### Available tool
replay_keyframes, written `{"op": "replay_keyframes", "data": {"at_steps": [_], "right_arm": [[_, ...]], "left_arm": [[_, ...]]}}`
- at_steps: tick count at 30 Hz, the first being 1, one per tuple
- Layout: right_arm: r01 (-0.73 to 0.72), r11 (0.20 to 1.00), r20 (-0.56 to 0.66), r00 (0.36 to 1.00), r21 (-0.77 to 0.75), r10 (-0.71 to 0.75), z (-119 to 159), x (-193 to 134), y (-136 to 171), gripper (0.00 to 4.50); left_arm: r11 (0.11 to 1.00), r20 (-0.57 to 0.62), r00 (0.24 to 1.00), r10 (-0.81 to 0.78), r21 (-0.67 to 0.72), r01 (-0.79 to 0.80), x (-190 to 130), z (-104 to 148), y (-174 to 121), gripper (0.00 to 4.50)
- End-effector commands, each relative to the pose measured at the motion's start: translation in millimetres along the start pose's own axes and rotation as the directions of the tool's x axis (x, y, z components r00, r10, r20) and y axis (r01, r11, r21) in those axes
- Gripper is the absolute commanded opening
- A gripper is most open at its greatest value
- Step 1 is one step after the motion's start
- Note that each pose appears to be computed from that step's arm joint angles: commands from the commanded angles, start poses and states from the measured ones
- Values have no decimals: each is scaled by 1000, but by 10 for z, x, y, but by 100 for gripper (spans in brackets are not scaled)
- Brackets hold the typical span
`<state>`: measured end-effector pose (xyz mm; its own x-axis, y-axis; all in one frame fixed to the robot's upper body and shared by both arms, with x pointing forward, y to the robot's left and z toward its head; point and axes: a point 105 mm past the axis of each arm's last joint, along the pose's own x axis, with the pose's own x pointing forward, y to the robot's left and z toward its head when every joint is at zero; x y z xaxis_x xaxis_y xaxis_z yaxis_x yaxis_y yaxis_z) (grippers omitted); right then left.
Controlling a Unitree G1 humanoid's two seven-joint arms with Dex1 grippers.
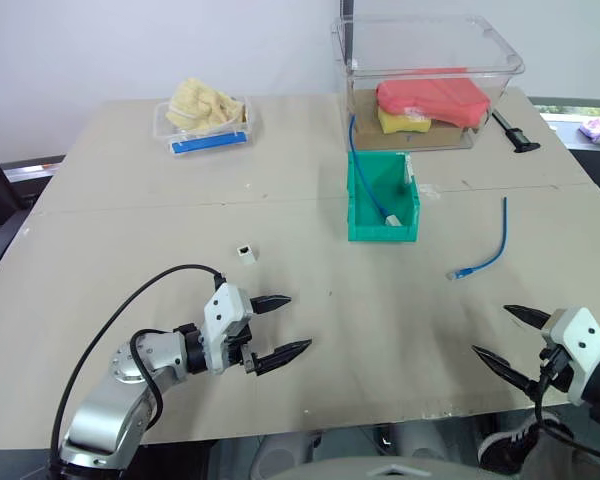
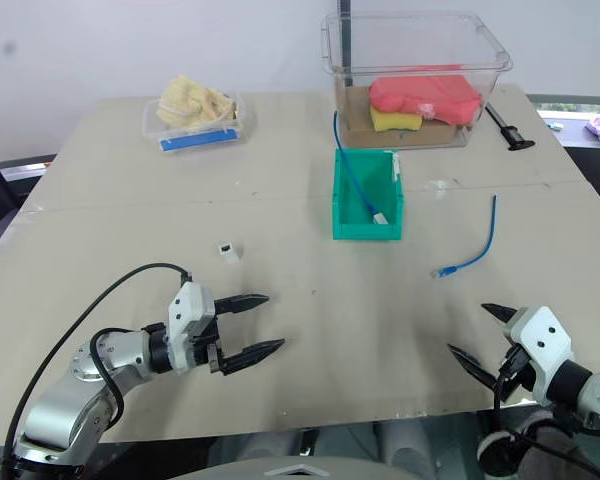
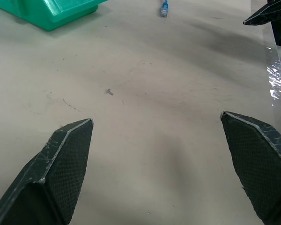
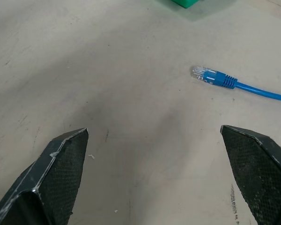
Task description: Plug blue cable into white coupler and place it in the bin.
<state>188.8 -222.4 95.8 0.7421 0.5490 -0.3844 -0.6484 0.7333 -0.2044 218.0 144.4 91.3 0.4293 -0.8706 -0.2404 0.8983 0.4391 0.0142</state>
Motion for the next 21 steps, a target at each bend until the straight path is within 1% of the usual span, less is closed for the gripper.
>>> {"op": "replay_keyframes", "data": {"at_steps": [1, 4, 8, 11, 13, 14, 15, 16, 17, 21], "right_arm": [[30, 998, 40, 999, -54, -28, 125, 16, -107, 446], [61, 996, 93, 994, -70, -55, 272, 150, -236, 446], [8, 995, 76, 997, -95, -1, 402, 337, -300, 446], [-28, 985, 18, 999, -170, 31, 433, 431, -375, 446], [-114, 971, -47, 993, -208, 106, 423, 468, -440, 446], [-145, 965, -73, 989, -218, 132, 418, 476, -473, 390], [-166, 958, -93, 985, -235, 147, 417, 486, -508, 367], [-187, 944, -123, 980, -270, 159, 413, 515, -556, 306], [-206, 929, -150, 975, -308, 167, 411, 552, -606, 266], [-272, 887, -217, 955, -373, 201, 394, 660, -736, 266]], "left_arm": [[999, 48, 999, 4, 36, -6, 44, 191, 7, 447], [1000, 120, 993, 9, 25, -12, 126, 395, 39, 447], [1000, 160, 987, -7, 7, 6, 175, 522, 67, 447], [998, 167, 985, -52, 31, 47, 181, 574, 40, 447], [990, 132, 984, -118, 96, 106, 163, 543, -30, 447], [985, 116, 983, -140, 117, 126, 155, 522, -52, 450], [983, 109, 983, -149, 126, 135, 150, 509, -61, 450], [982, 110, 983, -149, 130, 135, 146, 502, -49, 450], [982, 110, 983, -149, 136, 134, 143, 494, -37, 450], [979, 107, 982, -155, 150, 138, 136, 452, -41, 450]]}}
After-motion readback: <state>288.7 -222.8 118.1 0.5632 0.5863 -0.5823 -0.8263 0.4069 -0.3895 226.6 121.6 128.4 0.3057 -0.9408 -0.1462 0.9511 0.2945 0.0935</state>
